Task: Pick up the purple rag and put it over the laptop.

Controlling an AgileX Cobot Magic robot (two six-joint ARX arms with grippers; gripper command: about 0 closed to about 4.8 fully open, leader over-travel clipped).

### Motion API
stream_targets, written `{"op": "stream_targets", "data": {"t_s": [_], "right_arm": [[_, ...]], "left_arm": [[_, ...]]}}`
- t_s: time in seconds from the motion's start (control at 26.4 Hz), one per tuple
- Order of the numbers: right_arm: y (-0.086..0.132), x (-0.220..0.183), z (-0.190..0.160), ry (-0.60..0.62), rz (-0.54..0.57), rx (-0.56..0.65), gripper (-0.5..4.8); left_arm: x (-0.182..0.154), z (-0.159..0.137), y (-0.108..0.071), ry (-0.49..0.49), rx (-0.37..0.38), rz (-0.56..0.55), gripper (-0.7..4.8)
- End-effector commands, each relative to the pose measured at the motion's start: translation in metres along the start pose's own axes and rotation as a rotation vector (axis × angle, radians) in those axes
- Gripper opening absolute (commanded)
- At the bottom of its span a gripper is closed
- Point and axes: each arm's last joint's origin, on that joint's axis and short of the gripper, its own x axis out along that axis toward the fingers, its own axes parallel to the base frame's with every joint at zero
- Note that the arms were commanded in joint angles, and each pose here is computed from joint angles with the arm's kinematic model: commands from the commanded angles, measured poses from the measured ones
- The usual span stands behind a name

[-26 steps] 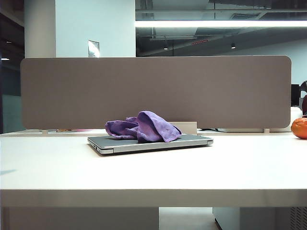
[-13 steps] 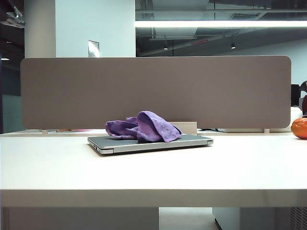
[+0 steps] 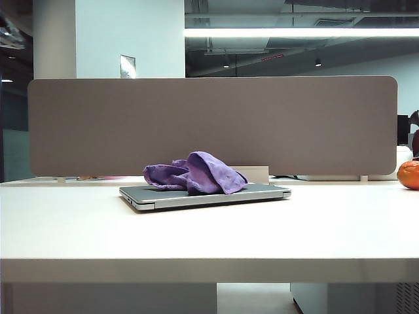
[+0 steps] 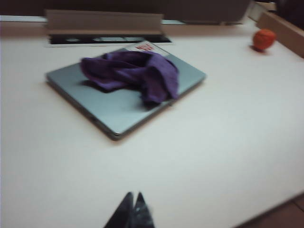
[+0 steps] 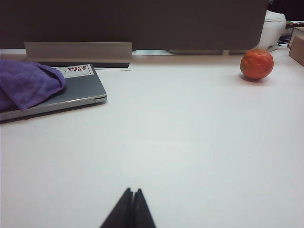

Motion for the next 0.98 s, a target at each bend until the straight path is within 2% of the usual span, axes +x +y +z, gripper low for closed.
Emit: {"op": "stream_targets", "data": {"t_s": [0.04, 0.45, 0.57, 0.6, 0.98], "right_arm": [[0.000, 0.000, 0.000, -0.010, -0.003, -0.003, 0.22], [0.000, 0.000, 0.000, -0.010, -0.003, -0.003, 0.22], [0.000, 0.000, 0.000, -0.010, -0.003, -0.003, 0.22], [0.000, 0.000, 0.000, -0.010, -0.003, -0.003, 0.22], [0.000, 0.000, 0.000, -0.010, -0.003, -0.003, 0.22]], "left_arm": [[-0.001, 0.001, -0.002, -0.003, 0.000, -0.076, -0.06], [-0.001, 0.002, -0.002, -0.005, 0.001, -0.071, -0.06], [-0.001, 0.002, 0.000, -0.014, 0.031, 0.007, -0.06], [-0.001, 0.002, 0.002, -0.021, 0.048, 0.063, -0.06], [-0.004, 0.004, 0.018, -0.044, 0.014, 0.243, -0.06]]}}
